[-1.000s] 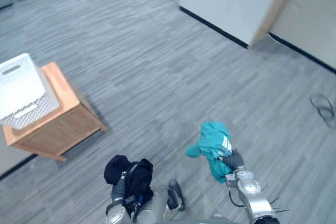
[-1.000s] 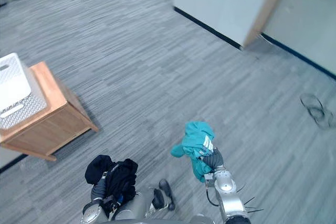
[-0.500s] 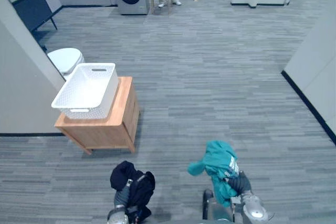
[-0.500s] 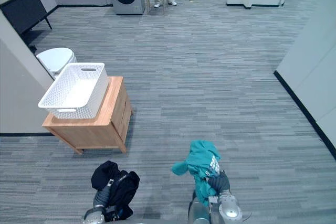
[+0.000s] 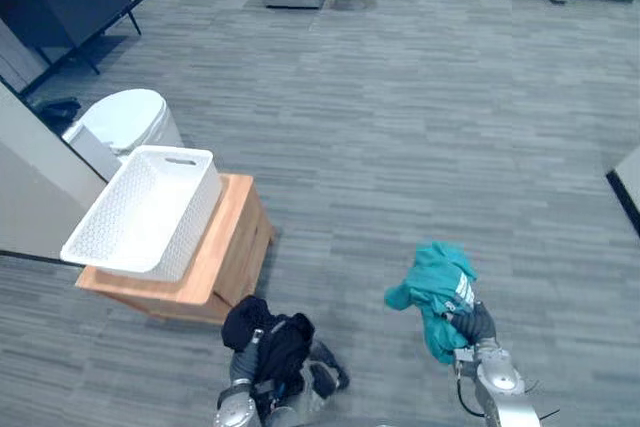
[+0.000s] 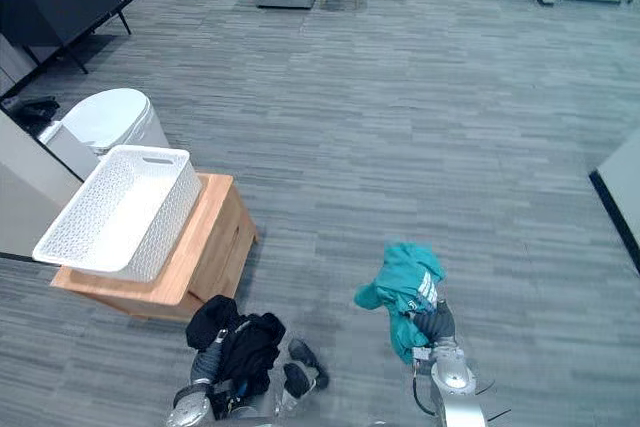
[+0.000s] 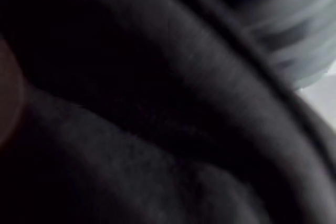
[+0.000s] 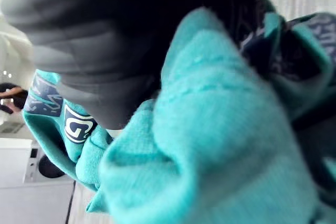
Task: Tidy the bed and pick cloth on bed and put in laundry
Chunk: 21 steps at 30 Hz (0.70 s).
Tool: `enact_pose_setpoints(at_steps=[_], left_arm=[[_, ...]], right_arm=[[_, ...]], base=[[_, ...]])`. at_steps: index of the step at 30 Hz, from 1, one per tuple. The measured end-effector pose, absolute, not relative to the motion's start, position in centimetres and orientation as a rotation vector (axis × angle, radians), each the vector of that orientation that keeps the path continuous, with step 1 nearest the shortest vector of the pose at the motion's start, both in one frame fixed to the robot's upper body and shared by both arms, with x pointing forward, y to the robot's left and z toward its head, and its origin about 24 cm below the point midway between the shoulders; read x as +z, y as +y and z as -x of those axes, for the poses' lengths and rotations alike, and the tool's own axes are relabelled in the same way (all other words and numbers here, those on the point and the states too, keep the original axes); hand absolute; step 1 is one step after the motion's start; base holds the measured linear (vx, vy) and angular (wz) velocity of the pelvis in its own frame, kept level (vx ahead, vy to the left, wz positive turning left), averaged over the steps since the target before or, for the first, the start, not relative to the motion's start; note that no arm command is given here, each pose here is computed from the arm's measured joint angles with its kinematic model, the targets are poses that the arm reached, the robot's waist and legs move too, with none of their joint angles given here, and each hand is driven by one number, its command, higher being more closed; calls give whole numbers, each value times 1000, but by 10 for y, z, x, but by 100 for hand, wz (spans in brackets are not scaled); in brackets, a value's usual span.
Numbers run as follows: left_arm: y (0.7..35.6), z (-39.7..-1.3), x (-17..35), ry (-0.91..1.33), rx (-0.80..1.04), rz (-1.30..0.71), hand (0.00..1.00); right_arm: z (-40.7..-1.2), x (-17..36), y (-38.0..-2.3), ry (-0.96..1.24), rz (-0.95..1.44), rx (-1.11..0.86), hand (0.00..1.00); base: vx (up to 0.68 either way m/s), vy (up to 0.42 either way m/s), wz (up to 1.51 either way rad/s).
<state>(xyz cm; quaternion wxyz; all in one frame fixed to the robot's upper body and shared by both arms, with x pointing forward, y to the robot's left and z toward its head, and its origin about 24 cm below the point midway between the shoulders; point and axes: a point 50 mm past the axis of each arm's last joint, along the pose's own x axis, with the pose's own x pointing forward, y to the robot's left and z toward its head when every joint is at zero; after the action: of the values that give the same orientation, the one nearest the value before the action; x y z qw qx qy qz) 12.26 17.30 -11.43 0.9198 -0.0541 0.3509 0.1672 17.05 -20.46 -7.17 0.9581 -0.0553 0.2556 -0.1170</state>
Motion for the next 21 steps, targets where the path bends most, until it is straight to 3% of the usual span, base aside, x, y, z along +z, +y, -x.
enact_pose_setpoints(at_steps=[5,10,15,21], left_arm=[[168,-145,-110,692,259,64,100],[157,-174,-98,603,160,-4,100],[173,-144,-105,655,201,-52,100],[145,-135,-112,701,170,27,100]], right_arm=[[-164,-84,-180,570,63,-181,100],[-164,-83,-175,557,58,-148,100],[-143,-74,-162,538,38,-121,100],[-171,-44,-175,375,67,-142,100]], base=[[576,-14,176],[453,-289,190],[338,-525,186],[248,-403,87]])
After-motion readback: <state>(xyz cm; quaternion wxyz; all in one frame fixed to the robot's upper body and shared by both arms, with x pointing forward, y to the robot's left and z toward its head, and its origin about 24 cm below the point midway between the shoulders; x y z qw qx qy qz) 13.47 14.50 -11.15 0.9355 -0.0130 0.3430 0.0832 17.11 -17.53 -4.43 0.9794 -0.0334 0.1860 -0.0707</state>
